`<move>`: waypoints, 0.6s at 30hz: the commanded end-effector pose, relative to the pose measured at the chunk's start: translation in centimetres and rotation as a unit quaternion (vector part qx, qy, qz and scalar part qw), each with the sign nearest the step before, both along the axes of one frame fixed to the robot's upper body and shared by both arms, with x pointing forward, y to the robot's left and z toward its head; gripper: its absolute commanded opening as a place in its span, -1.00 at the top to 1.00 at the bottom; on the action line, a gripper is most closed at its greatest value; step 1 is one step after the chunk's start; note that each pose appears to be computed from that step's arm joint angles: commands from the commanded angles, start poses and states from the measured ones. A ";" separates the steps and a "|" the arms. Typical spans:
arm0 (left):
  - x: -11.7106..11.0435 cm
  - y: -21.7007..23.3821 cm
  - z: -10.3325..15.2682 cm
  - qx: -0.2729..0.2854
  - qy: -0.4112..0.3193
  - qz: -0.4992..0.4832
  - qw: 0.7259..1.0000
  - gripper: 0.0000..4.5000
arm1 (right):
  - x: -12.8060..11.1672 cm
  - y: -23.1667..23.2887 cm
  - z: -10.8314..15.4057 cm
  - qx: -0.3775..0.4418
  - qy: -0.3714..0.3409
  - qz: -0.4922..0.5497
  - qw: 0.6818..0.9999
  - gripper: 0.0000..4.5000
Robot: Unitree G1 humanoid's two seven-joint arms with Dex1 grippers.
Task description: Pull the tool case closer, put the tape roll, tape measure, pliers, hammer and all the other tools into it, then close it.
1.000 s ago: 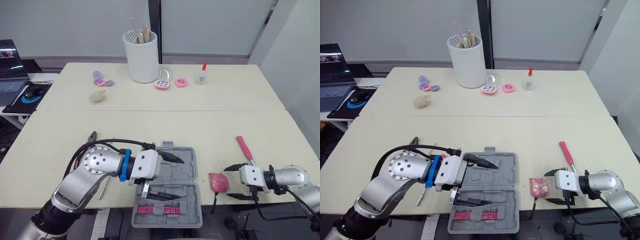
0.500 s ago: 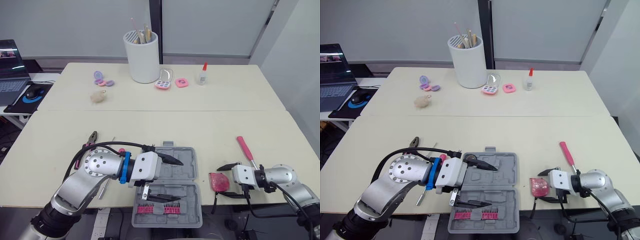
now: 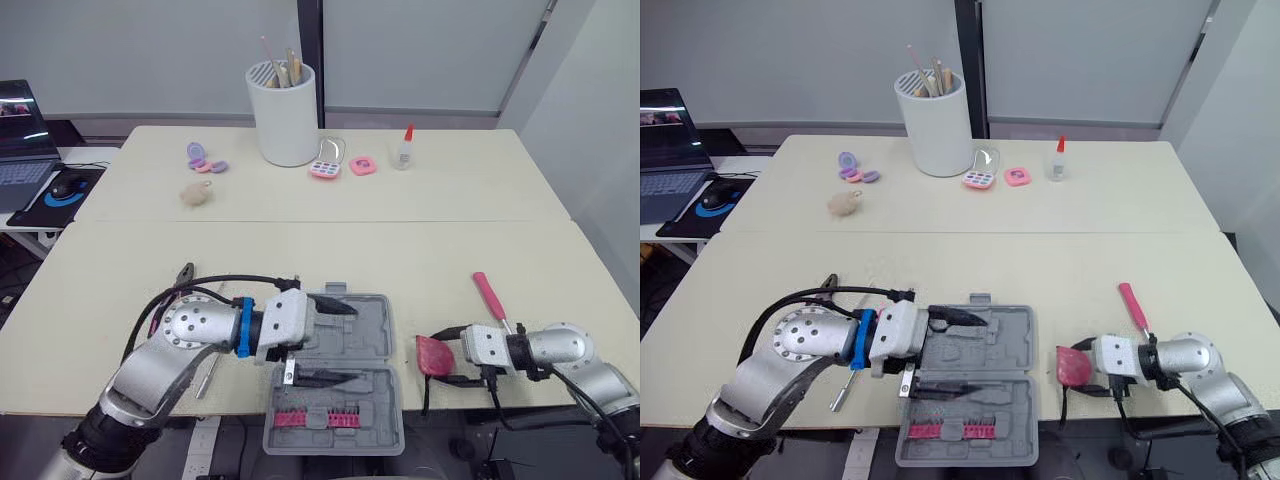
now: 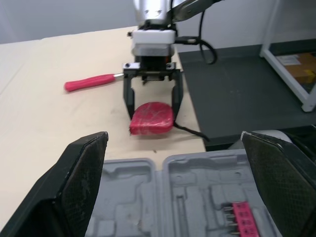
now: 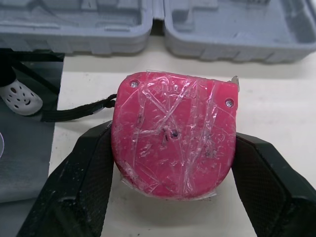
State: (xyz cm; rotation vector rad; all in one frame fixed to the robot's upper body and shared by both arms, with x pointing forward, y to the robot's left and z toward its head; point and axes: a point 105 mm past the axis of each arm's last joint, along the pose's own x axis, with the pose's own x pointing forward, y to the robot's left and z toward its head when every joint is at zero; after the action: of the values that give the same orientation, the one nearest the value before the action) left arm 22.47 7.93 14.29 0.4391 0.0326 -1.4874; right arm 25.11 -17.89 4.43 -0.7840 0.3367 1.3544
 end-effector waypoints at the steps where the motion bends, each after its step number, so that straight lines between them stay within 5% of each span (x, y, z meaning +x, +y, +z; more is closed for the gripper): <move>1: 0.5 1.4 1.3 -0.025 0.010 0.042 0.999 -1.00 | 1.7 1.1 3.6 -0.033 -0.045 -0.009 0.998 -0.40; 9: -0.6 3.2 1.7 -0.026 0.068 0.062 0.995 -1.00 | 3.6 5.9 6.5 -0.086 -0.055 -0.020 0.995 -0.40; 18: 0.4 4.3 1.3 -0.012 0.063 0.085 0.994 -1.00 | 4.7 9.5 5.2 -0.125 -0.070 -0.005 0.990 -0.40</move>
State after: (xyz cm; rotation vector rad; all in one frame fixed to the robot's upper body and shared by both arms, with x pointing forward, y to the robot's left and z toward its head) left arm 22.66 11.91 15.04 0.2836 0.1747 -1.3560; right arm 29.59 -8.88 9.25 -1.0541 0.4245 1.2654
